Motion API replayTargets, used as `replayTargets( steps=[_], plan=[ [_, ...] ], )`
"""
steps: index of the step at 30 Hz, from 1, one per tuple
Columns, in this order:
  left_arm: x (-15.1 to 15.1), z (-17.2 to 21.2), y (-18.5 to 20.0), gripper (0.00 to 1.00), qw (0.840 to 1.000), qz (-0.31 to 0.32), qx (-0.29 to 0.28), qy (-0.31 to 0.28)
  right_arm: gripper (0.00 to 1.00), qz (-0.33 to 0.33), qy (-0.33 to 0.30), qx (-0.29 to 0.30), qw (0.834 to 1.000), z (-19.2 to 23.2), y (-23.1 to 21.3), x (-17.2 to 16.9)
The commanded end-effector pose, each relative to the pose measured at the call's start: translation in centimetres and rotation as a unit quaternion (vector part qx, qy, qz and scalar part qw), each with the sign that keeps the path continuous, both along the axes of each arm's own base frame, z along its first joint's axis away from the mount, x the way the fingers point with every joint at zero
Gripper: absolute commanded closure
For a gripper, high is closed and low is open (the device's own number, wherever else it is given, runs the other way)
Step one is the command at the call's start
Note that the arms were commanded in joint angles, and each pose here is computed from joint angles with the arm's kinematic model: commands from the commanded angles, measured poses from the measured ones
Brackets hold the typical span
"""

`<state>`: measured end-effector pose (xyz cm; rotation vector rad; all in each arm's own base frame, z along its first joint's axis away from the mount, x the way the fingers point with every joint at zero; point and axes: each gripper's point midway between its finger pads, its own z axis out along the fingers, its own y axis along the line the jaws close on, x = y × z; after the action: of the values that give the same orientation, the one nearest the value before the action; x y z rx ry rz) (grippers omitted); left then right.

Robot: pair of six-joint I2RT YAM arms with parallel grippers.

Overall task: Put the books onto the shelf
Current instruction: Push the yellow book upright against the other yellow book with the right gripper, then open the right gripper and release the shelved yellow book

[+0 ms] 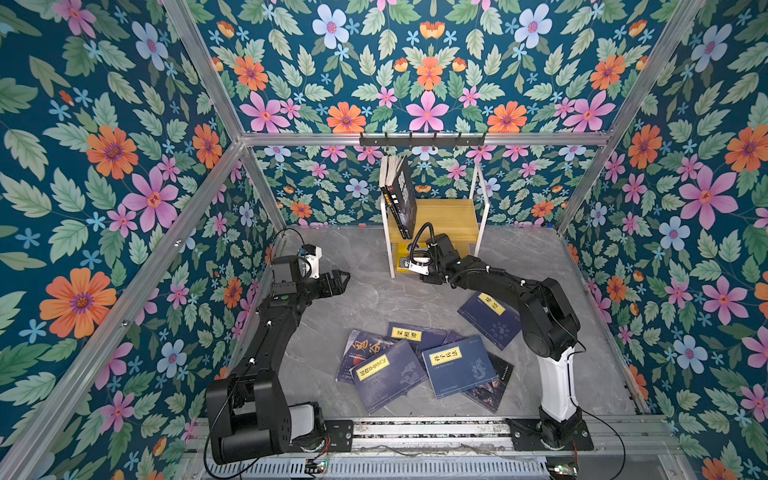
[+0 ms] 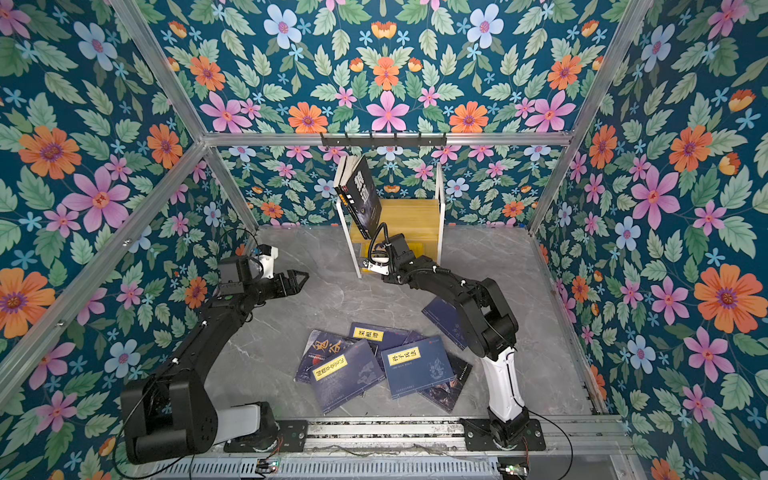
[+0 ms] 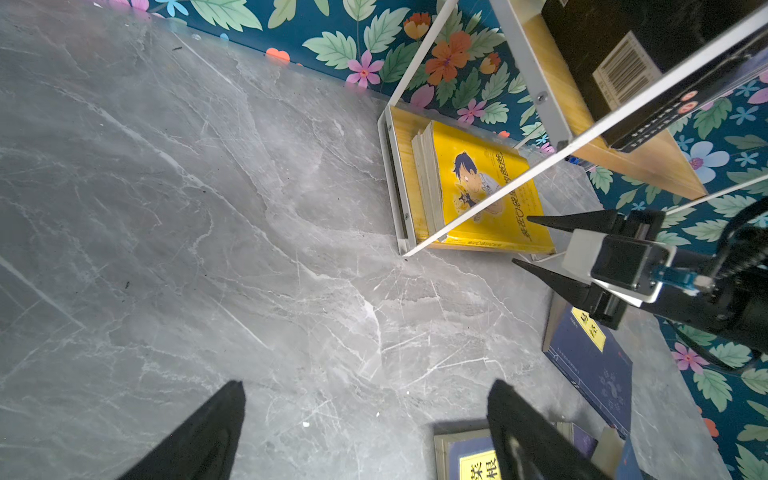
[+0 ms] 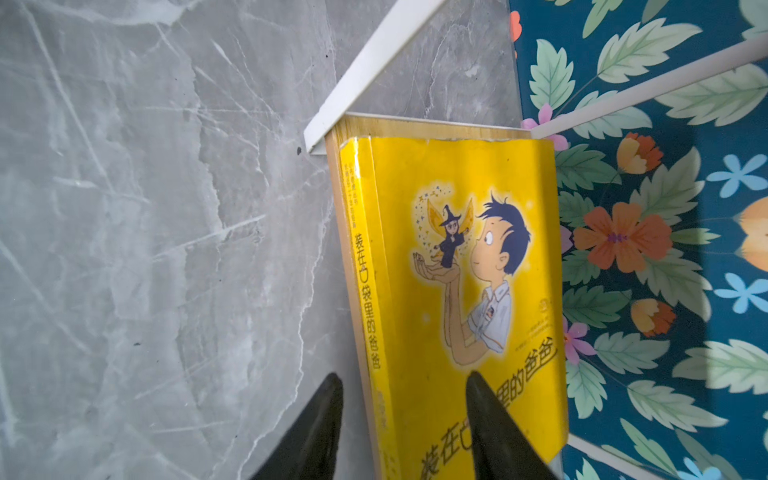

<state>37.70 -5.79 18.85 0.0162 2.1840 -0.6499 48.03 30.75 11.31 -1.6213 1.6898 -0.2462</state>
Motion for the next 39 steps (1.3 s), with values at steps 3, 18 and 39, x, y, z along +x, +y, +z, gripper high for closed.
replayTargets(
  steps=[3, 18, 39],
  plan=[
    [0.1, 0.2, -0.1, 0.08, 1.0, -0.004, -0.002, -0.005, 0.52, -0.001, 0.027, 0.009, 1.0, -1.1, 0.3, -0.2],
    [0.1, 0.2, 0.0, 0.08, 1.0, -0.004, 0.001, -0.007, 0.53, -0.041, 0.015, 0.021, 0.999, -1.8, 0.9, 2.5],
    [0.1, 0.1, -0.1, 0.08, 1.0, -0.002, -0.002, -0.002, 0.55, -0.044, 0.007, 0.018, 0.999, -1.4, 1.2, 3.0]
  ],
)
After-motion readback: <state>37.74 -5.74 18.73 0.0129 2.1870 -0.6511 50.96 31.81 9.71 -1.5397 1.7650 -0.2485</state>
